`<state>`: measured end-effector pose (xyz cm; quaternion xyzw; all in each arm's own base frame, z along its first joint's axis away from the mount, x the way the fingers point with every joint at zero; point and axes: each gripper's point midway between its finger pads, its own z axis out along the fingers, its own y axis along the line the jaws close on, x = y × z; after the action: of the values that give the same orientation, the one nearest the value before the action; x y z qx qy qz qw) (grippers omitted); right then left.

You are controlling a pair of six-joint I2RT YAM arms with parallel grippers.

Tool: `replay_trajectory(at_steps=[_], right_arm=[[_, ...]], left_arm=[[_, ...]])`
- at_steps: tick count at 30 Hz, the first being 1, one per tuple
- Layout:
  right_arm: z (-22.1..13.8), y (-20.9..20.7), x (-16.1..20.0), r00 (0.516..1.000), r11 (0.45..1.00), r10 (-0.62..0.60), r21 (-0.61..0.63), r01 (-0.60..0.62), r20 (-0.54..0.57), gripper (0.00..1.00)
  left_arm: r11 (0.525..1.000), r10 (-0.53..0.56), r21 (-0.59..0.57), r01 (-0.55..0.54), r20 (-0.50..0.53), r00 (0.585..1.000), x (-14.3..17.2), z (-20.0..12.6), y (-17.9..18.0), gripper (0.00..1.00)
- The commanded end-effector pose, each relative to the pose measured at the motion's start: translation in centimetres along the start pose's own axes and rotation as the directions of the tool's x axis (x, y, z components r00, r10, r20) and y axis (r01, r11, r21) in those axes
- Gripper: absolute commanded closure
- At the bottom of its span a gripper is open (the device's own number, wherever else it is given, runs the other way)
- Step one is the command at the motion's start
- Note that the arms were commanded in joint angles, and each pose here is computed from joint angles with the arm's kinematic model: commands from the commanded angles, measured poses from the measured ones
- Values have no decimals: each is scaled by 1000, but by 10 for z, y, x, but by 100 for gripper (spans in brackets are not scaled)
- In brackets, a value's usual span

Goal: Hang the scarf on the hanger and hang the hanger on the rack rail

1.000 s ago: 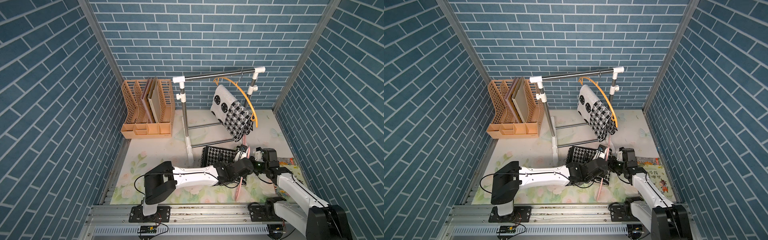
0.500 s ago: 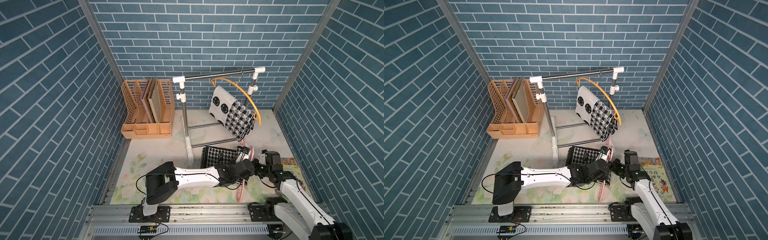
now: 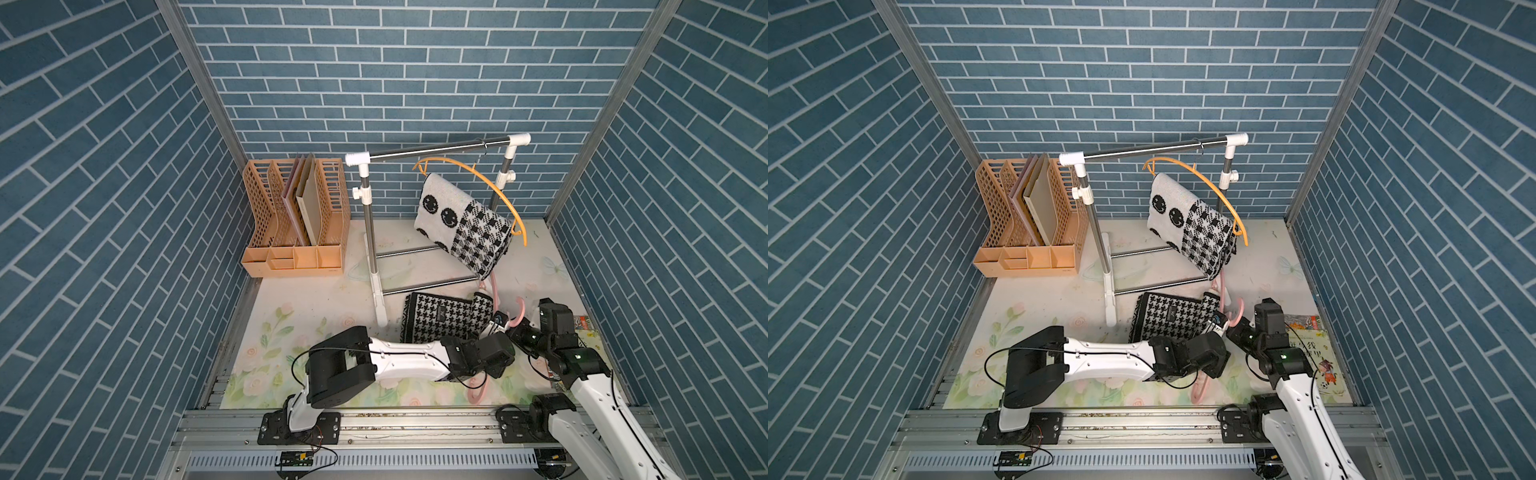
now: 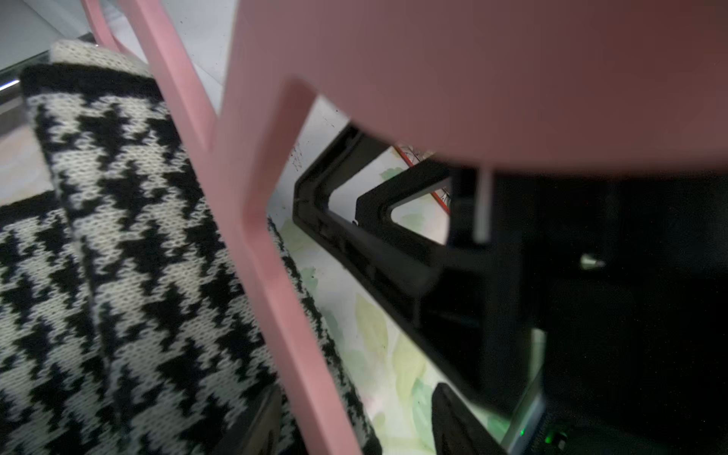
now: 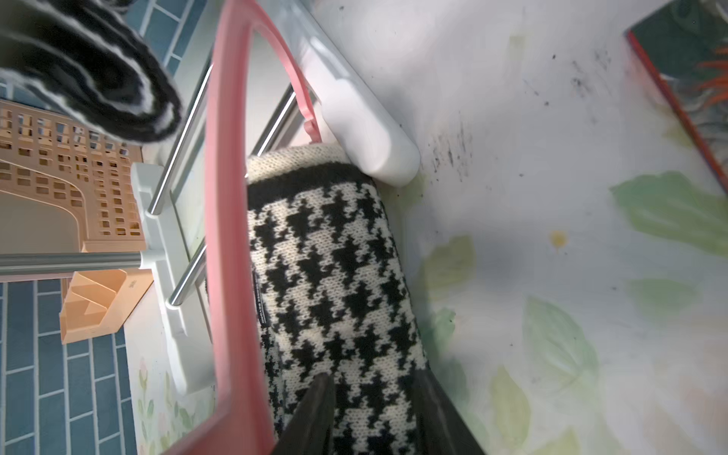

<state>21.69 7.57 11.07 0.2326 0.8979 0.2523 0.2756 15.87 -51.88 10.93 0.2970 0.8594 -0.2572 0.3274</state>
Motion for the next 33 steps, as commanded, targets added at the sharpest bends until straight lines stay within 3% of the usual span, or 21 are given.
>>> replay_trajectory(at_steps=[1, 6, 12, 15, 17, 20, 22, 27, 33], right_arm=[[-3, -14, 7, 999, 997, 36, 70, -35, -21, 58], [-11, -25, 5, 999, 988, 39, 148, -39, -1, 53], [-13, -28, 7, 1000, 986, 3, 164, 0, -19, 47], [-12, -26, 12, 999, 988, 9, 154, -1, -53, 47], [-14, -26, 16, 997, 988, 10, 157, 2, -73, 47], [-15, -26, 24, 993, 989, -8, 149, 25, -114, 47], [-15, -23, 29, 989, 991, -29, 127, 48, -146, 48], [-15, -12, 43, 971, 995, -82, 43, 94, -225, 47], [-20, -5, 48, 954, 989, -140, 5, 147, -266, 47]], left_arm=[[999, 43, 29, -44, 38, 998, -25, -31, -10, 31], [990, 62, 126, -70, 61, 996, -40, -54, -21, 19], [963, 63, 260, -72, 45, 997, -46, -82, -40, 18], [969, -54, 243, 45, 30, 998, -50, -92, -8, 19], [954, -213, 221, 203, 26, 977, -53, -98, 32, 20], [889, -411, 224, 399, 8, 912, -46, -93, 89, 22], [863, -450, 254, 436, -2, 893, -48, -83, 103, 22], [834, -400, 377, 402, -86, 912, -51, -40, 83, 20], [840, -368, 380, 388, -128, 921, -36, -15, 83, 20]])
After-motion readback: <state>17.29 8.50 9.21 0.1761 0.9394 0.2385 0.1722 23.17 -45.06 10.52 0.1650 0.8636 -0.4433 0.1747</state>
